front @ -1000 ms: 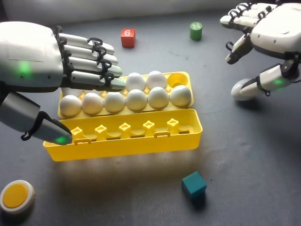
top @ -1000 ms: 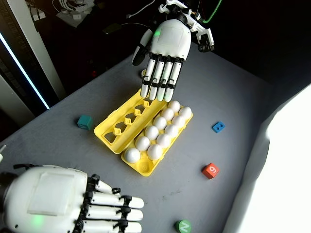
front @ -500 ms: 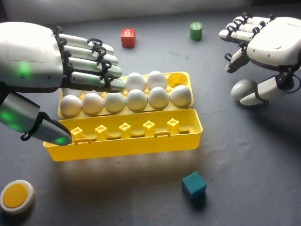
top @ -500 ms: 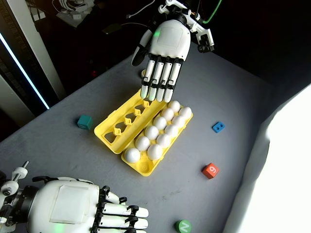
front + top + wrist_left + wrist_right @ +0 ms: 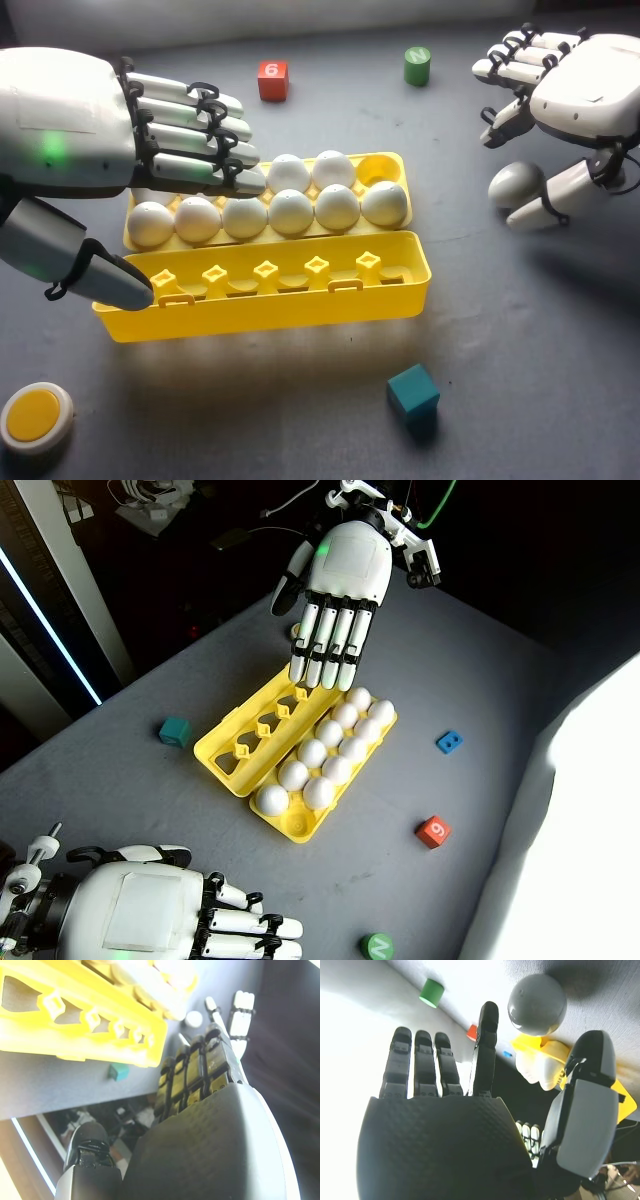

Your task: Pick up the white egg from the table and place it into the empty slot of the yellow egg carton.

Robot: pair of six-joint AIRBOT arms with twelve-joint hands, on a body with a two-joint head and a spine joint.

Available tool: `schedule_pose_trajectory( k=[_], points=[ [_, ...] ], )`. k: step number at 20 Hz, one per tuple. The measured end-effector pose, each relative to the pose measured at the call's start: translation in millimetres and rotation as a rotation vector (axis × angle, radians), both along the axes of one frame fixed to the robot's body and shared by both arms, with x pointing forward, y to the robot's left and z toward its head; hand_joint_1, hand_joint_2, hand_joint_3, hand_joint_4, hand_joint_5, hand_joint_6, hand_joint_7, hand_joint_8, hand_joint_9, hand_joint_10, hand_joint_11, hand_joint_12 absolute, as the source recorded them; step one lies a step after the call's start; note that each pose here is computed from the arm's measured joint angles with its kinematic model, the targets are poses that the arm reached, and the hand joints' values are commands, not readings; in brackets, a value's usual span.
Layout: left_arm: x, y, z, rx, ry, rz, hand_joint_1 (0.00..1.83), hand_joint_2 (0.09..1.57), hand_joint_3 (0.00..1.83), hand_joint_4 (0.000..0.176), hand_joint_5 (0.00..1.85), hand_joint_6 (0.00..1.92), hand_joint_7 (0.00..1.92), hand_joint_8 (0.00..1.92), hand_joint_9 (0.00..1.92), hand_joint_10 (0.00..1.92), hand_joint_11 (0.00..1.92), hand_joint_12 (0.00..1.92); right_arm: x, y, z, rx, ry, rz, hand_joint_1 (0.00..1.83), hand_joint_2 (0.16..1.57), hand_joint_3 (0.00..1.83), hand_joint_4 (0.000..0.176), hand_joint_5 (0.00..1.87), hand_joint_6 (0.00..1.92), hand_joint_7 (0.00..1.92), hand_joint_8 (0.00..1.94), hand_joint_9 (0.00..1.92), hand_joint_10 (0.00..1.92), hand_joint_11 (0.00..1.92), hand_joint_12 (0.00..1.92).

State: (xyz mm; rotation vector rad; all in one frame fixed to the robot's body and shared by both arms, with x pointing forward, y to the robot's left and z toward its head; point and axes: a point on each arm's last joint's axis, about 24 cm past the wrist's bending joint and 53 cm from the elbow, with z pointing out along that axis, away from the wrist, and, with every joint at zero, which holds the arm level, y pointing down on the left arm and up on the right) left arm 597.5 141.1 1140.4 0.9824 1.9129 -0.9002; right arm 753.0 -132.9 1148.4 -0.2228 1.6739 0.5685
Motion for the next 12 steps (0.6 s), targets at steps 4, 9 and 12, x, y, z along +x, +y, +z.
schedule_pose_trajectory(
  k=[4,9,12],
  points=[
    [-1.2,-0.3,-1.4,0.002,0.003,-0.003,0.00,1.16,0.00,0.000,0.07,0.00,0.05,0.00,0.02,0.00,0.00,0.00,-0.3,-1.1,-2.4,-0.004,0.003,-0.001,0.54,0.80,0.00,0.131,0.71,0.02,0.00,0.00,0.00,0.00,0.00,0.00],
    [-1.2,-0.1,-1.8,0.003,0.004,-0.002,0.00,1.16,0.00,0.000,0.09,0.01,0.07,0.01,0.03,0.01,0.01,0.00,-0.8,1.1,-3.6,-0.003,0.005,0.002,0.58,0.85,0.01,0.162,0.76,0.02,0.00,0.00,0.00,0.00,0.01,0.01],
    [-1.4,0.0,-2.0,0.003,0.005,-0.002,0.00,1.16,0.00,0.000,0.07,0.00,0.06,0.00,0.02,0.00,0.00,0.00,-0.8,1.1,-3.6,-0.003,0.005,0.002,0.73,0.91,0.01,0.136,0.77,0.01,0.00,0.00,0.00,0.00,0.00,0.00]
  ],
)
